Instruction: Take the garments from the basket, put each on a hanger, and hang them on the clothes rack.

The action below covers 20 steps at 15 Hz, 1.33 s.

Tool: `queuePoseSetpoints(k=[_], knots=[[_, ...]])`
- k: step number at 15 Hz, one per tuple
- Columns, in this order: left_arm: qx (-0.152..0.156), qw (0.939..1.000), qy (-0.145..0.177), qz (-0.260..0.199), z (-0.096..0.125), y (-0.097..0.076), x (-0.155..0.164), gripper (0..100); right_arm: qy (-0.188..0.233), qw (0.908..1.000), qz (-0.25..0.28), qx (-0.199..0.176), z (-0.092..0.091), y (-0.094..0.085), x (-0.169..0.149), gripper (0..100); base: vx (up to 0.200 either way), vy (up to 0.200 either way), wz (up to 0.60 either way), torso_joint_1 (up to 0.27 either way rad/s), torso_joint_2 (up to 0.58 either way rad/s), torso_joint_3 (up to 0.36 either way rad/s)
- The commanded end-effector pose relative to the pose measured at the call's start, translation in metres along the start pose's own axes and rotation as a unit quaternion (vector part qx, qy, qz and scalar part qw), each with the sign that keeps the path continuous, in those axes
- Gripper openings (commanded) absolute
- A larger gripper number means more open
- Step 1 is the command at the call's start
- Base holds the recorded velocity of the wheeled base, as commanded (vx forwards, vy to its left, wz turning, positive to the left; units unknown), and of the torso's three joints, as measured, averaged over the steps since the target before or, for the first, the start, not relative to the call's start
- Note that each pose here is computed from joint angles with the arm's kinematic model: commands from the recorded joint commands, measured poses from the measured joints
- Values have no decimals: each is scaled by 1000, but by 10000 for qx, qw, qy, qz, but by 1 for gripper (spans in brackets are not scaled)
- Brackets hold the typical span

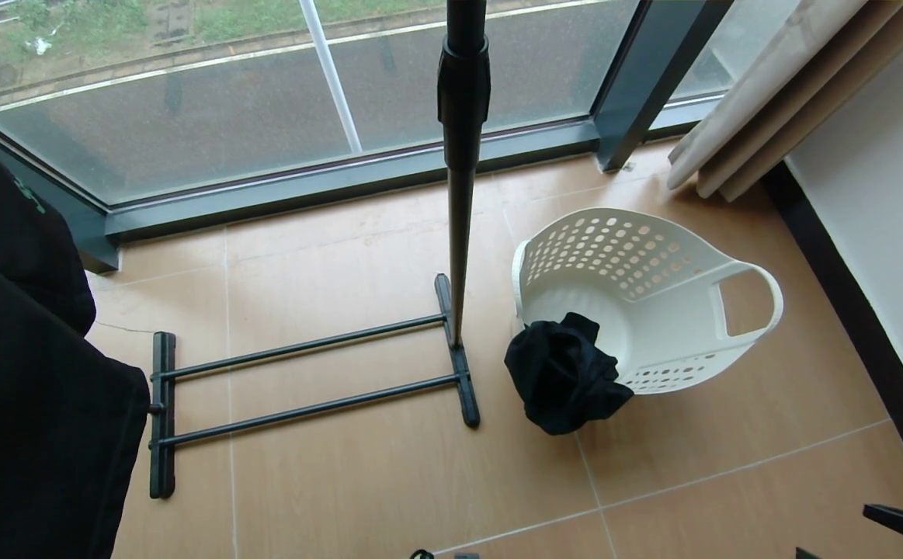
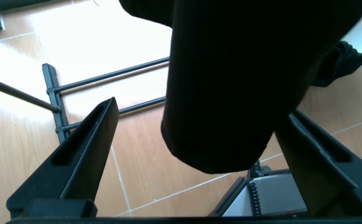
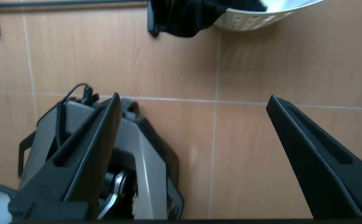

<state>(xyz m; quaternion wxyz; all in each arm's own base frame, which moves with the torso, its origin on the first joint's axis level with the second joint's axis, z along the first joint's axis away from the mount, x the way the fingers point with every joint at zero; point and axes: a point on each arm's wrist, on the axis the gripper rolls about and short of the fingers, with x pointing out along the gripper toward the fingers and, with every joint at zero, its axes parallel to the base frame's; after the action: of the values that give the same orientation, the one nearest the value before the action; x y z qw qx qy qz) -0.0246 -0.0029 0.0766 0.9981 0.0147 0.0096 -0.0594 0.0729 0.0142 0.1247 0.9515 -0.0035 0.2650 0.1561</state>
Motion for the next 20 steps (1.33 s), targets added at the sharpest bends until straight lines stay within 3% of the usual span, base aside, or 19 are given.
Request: queuePoseSetpoints(k=[1,5,12,13,15,20], knots=[[-2,10000,10,2,0,0,0,100,1073,9923,441,-441,46,-2,77,100,0,0,0,0,0,0],[12,10000,18,9,0,0,0,100,1248,9866,421,-965,75,-6,125,100,0,0,0,0,0,0],[28,10000,17,1,0,0,0,100,1659,9801,232,-1069,87,-13,203,100,0,0,0,0,0,0],[28,10000,17,1,0,0,0,100,1483,9820,-149,-1164,91,-17,235,100,0,0,0,0,0,0],[28,10000,17,1,0,0,0,100,1348,9816,-511,-1253,97,-22,263,100,0,0,0,0,0,0],[28,10000,17,1,0,0,0,100,1059,9851,-544,-1240,115,-25,295,100,0,0,0,0,0,0]])
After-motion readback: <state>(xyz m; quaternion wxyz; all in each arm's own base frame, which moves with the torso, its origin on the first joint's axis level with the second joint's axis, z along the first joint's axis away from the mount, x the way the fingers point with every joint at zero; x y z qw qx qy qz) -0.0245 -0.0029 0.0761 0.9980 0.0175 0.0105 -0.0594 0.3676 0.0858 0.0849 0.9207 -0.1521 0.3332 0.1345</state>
